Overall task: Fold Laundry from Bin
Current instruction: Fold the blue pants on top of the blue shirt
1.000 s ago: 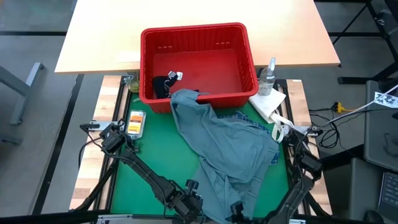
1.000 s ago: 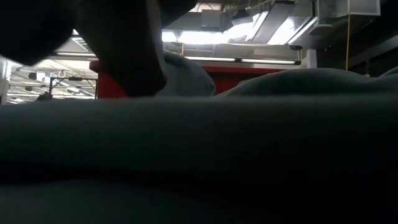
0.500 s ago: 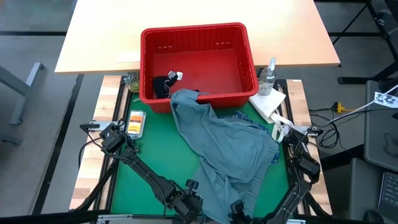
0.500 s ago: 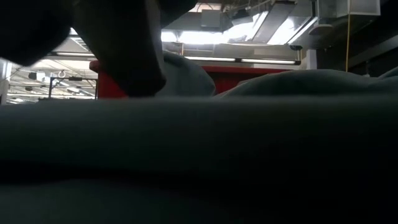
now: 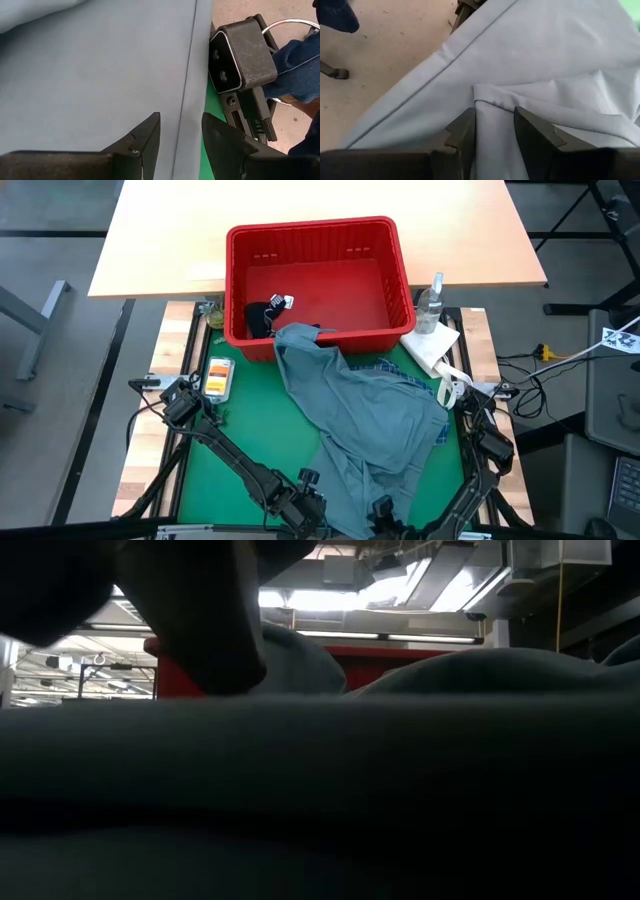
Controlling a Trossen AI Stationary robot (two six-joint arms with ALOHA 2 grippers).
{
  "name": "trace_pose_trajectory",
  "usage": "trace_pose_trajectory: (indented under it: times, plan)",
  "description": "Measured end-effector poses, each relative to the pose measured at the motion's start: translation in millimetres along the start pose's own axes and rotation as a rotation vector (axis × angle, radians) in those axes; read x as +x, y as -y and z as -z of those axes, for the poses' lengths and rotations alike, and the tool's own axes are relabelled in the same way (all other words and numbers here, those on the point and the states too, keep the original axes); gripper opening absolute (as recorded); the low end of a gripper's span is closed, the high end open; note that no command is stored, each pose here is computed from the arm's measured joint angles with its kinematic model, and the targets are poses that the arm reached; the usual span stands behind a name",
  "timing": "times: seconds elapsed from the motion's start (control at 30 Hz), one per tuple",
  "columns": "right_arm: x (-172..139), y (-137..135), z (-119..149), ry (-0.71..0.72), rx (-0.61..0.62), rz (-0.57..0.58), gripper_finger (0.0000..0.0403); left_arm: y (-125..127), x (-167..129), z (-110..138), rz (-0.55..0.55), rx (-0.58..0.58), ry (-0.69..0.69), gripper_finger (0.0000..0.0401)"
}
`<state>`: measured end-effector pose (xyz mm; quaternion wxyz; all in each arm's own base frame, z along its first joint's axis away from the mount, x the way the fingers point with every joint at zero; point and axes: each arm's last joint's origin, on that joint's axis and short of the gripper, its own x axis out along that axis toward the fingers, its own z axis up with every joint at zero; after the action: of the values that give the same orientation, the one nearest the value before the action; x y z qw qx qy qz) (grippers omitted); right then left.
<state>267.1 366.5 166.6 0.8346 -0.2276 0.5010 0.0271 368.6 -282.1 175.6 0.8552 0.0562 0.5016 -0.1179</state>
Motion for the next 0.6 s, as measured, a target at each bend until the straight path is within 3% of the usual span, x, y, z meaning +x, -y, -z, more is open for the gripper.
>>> trace_pose_trajectory:
  times: [0.17,0.4,0.6]
  plan:
    - [0.1,0.2,-0.1,0.000,0.002,0.000,0.0122,0.1,-0.1,0.0,0.000,-0.001,0.000,0.0139]
    - [-0.2,-0.2,-0.1,0.005,0.003,0.005,0.0014,0.1,-0.1,0.0,0.000,-0.002,0.000,0.0139]
    - [-2.2,3.6,3.4,-0.015,0.116,0.047,0.0024,0.1,-0.1,0.0,0.000,-0.002,0.000,0.0139]
